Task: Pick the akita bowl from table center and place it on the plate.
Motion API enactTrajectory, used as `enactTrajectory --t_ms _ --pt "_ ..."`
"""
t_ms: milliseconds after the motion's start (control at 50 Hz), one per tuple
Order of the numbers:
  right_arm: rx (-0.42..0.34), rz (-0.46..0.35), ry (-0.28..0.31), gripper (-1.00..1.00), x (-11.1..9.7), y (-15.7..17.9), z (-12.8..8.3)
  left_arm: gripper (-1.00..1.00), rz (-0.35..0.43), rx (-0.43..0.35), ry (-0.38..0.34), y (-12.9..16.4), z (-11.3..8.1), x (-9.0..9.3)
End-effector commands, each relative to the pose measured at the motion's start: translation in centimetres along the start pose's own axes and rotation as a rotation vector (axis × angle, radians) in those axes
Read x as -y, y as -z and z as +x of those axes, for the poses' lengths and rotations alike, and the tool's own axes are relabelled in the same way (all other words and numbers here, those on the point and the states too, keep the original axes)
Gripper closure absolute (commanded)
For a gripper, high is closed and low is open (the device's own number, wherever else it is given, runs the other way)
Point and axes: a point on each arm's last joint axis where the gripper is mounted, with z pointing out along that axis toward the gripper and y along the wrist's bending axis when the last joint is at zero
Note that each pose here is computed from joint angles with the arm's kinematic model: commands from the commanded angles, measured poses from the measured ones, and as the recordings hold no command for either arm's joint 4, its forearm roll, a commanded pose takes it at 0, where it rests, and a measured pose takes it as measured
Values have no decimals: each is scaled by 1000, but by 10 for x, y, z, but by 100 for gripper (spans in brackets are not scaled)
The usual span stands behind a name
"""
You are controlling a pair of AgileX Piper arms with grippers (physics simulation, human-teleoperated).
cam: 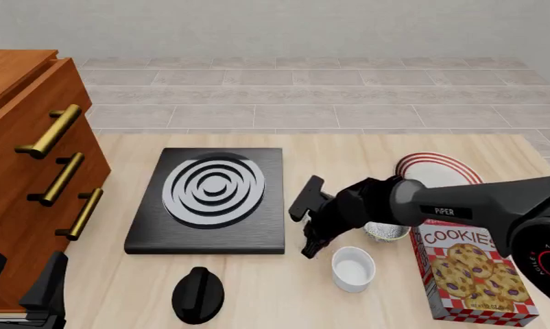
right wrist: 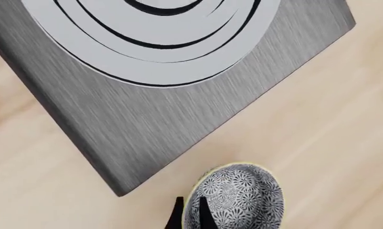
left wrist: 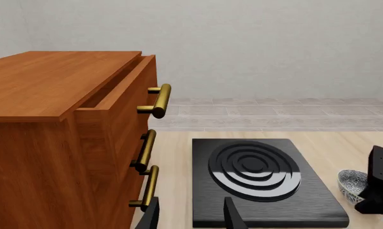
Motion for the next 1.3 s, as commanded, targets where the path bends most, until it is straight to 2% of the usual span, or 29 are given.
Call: enactTrajectory --t_ms 20,360,480,640,980,1180,1300 --pt "-19 -2 -15 100 0 -11 8 -100 0 0 0 0 0 0" --pt "2 17 -11 100 9 -1 3 -100 0 1 0 0 0 0" --pt "16 20 12 100 7 9 0 -100 0 0 0 0 0 0" --pt "47 51 41 100 17 31 -3 -100 0 0 0 0 0 0" --pt "121 86 6 100 21 68 -17 -100 0 -1 0 0 0 0" --pt "139 109 -9 100 27 85 -15 -100 0 1 0 0 0 0" --pt "153 138 -42 100 38 95 -10 -100 0 0 0 0 0 0"
